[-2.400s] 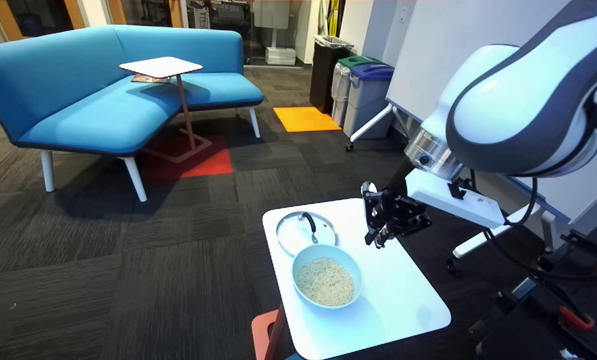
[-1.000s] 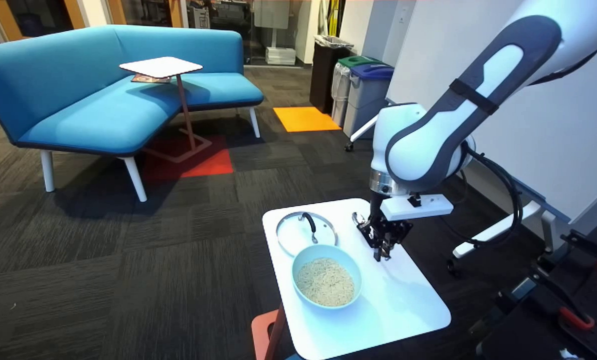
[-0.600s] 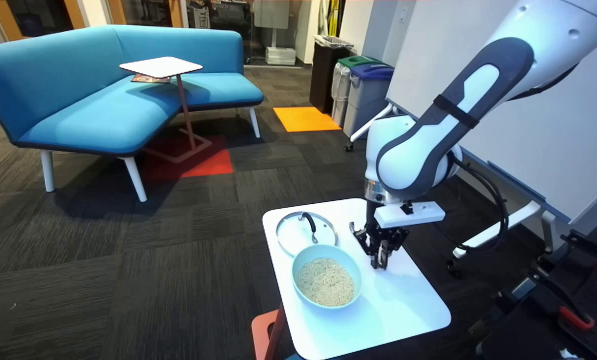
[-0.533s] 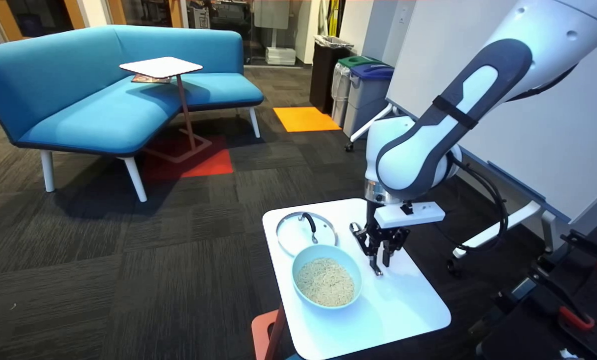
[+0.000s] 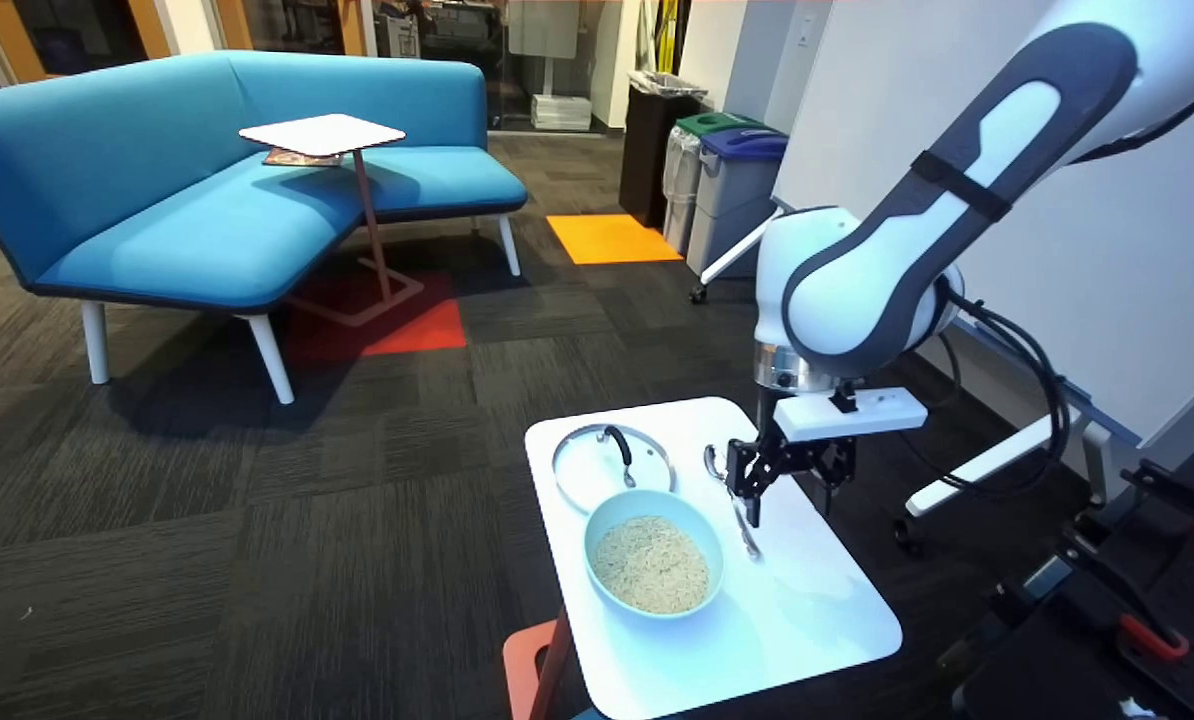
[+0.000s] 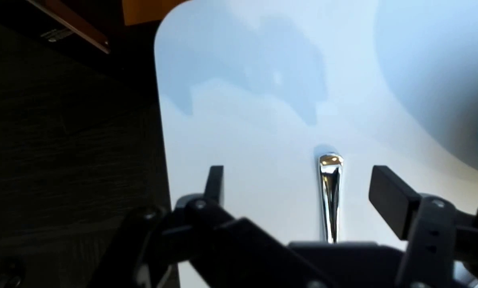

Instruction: Pick the spoon in the bowl and put it on the table

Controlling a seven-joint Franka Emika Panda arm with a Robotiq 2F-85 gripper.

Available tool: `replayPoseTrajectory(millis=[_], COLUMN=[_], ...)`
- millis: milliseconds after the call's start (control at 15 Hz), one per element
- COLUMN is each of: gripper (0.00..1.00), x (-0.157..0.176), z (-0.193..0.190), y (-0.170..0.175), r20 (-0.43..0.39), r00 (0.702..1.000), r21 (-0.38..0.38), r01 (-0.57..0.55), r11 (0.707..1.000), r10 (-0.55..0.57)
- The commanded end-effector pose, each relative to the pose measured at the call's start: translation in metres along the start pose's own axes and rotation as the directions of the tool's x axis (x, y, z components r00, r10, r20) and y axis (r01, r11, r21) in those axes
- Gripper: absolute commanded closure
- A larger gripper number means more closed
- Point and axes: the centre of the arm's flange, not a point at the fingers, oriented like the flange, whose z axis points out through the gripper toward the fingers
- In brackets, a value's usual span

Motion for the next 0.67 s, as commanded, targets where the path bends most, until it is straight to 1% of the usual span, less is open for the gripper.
replayPoseTrajectory(millis=[0, 200, 333, 400, 467, 600], gripper=[0.00, 0.00, 0.00, 0.00, 0.00, 0.00], x=[-0.063, -0.091, -0.105, -0.077, -0.083, -0.083], z=[-0.048, -0.066, -0.073, -0.057, -0.061, -0.060], y=[0.025, 0.032, 0.034, 0.022, 0.022, 0.022], r20=[-0.076, -0.141, -0.164, -0.124, -0.128, -0.126], r00=[0.996, 0.989, 0.985, 0.991, 0.991, 0.991], r21=[0.023, 0.046, 0.063, 0.051, 0.055, 0.056], r01=[-0.033, -0.044, -0.050, -0.035, -0.032, -0.033], r11=[0.999, 0.998, 0.997, 0.998, 0.998, 0.998], r10=[0.035, 0.050, 0.060, 0.041, 0.039, 0.040])
